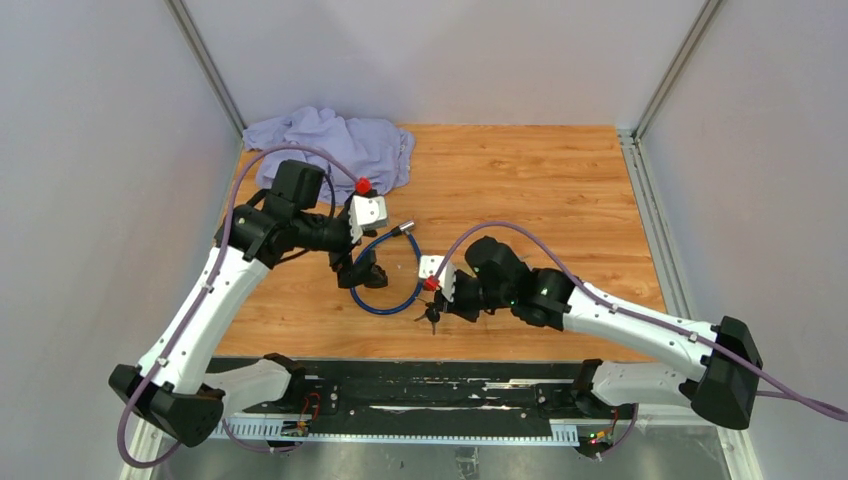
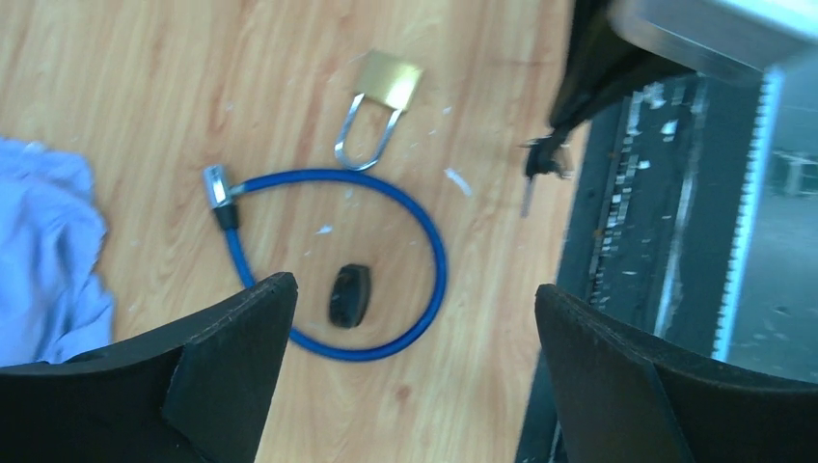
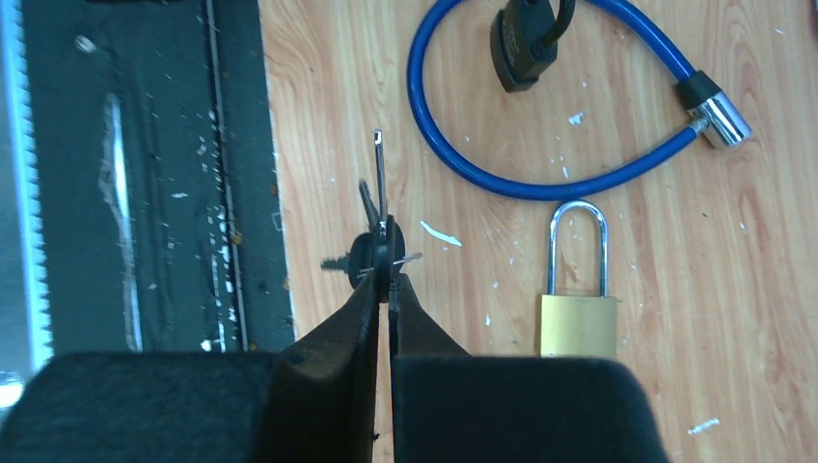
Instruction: Unlock with the key
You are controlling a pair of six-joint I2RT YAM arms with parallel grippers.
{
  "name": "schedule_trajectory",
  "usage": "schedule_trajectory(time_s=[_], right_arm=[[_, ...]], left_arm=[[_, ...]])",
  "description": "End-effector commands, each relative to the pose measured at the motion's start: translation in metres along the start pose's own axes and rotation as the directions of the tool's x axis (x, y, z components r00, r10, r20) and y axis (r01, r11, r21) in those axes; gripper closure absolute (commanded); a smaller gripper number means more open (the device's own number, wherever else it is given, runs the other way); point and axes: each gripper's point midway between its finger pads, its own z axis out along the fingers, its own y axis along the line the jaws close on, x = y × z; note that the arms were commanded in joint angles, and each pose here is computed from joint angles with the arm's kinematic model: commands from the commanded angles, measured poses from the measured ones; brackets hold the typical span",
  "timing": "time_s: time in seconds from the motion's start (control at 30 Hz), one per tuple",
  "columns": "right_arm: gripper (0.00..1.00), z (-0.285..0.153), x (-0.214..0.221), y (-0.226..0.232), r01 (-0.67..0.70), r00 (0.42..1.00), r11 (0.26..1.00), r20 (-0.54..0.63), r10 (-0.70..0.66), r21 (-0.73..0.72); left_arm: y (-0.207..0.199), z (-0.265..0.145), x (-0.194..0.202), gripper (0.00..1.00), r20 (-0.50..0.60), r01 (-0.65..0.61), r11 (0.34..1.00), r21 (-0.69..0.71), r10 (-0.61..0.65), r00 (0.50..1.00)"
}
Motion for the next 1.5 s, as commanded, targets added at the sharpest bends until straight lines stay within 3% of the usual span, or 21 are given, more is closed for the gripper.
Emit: schedule_trajectory(time_s=[0.0, 0.27, 0.47, 0.73, 0.9, 1.17, 1.33, 1.47], right_arm=[[0.99, -0.014, -0.027, 0.015, -0.117, 0.990, 0.980, 0.055, 0.128, -0.160], [0.99, -0.015, -0.059, 0.014, -0.150, 0.984, 0.960, 0.060, 0.169, -0.236], [0.99, -0.012, -0.066, 0.005, -0.148, 0.986, 0.964, 0.046, 0.162, -0.222], [0.99, -0.007, -0.072, -0.006, -0.161, 0.984, 0.965, 0.039, 0.173, -0.207], [0.99, -0.004, -0.077, -0.009, -0.182, 0.980, 0.960, 0.041, 0.195, -0.212], [0.99, -0.007, -0.084, -0.010, -0.222, 0.967, 0.945, 0.068, 0.245, -0.239], [0.99, -0.009, -0.083, -0.012, -0.234, 0.963, 0.943, 0.073, 0.258, -0.237], [0.99, -0.009, -0.084, -0.013, -0.240, 0.962, 0.943, 0.072, 0.263, -0.231]], left_arm=[[-0.048, -0.004, -0.015, 0.05, 0.152, 0.007, 0.982, 0.190, -0.036, 0.988], [-0.074, 0.008, -0.017, 0.20, 0.169, 0.070, 0.928, 0.365, -0.140, 0.976], [-0.080, 0.014, -0.018, 0.32, 0.152, 0.087, 0.908, 0.409, -0.162, 0.975], [-0.078, 0.020, -0.012, 0.44, 0.127, 0.110, 0.903, 0.415, -0.177, 0.976], [-0.072, 0.026, -0.004, 0.45, 0.104, 0.121, 0.914, 0.386, -0.173, 0.979], [-0.056, 0.030, -0.012, 0.50, 0.168, 0.116, 0.952, 0.282, -0.168, 0.971], [-0.056, 0.032, -0.012, 0.59, 0.168, 0.128, 0.948, 0.290, -0.183, 0.969], [-0.057, 0.031, -0.014, 0.61, 0.172, 0.133, 0.945, 0.300, -0.190, 0.967]])
